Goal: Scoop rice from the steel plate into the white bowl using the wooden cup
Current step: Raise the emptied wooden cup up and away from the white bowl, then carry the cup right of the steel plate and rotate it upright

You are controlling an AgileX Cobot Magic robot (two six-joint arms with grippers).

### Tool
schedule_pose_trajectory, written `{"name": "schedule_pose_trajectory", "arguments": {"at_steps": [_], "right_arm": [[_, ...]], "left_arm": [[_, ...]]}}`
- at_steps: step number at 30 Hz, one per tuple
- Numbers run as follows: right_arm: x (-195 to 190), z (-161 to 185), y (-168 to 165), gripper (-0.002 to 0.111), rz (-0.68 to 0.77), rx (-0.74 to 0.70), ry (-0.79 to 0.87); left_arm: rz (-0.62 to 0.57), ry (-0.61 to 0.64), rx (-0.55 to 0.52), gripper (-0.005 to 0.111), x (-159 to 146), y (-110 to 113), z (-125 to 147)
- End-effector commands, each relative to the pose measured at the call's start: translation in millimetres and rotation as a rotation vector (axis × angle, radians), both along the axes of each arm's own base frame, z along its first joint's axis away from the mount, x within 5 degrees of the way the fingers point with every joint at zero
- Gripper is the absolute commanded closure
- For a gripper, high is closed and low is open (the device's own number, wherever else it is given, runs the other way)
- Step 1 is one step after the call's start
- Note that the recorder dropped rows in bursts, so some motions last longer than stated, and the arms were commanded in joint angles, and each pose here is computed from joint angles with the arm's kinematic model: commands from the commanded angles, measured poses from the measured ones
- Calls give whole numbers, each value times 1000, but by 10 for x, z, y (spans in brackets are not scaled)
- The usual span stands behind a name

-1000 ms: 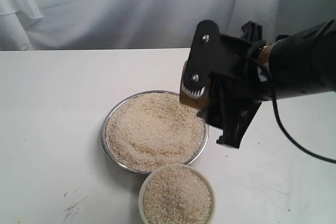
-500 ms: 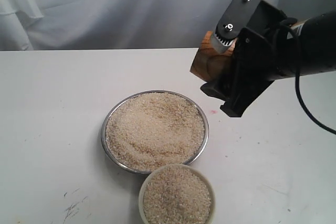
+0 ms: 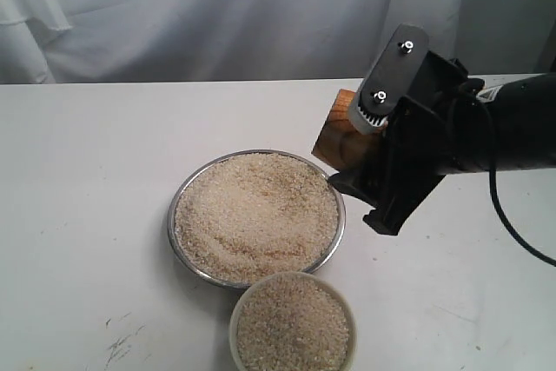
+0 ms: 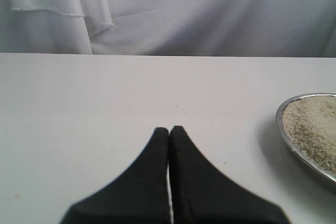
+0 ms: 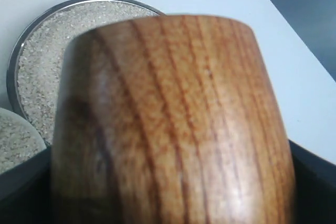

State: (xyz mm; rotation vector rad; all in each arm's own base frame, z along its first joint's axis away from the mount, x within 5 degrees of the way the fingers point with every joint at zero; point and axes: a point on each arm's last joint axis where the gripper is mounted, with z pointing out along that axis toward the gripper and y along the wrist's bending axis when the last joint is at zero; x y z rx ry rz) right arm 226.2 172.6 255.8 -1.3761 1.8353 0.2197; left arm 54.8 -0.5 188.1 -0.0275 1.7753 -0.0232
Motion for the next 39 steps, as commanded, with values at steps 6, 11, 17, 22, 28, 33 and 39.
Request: {"name": "schedule_pose_trajectory", "arguments": {"at_steps": [6,11,17,22,28,33,39], "right_arm": [[-58,-70,-7,108,8,84,-24],[-80,-155,-35,108,11,64,-35],[-52,-186,-86,108,-70,47,-20],[-2,-188,-142,108,-178,48,-18],[65,-155,-185,108,-286,101,-65],[72,-160,-193,108,-326,221,-137],[81,-286,-353,108,-348,331,-172]], "left_arm": [[-1,-7,-4,107,-1,-1,-7],[-1,-7,-4,107,-1,-1,-7],[-1,-7,-4,107,-1,-1,-7],[-1,-7,-4,107,-1,-1,-7],[-1,-7,-4,107,-1,-1,-7],[-1,-7,-4,107,-1,-1,-7],[-1,-7,-4,107,-1,-1,-7]]}}
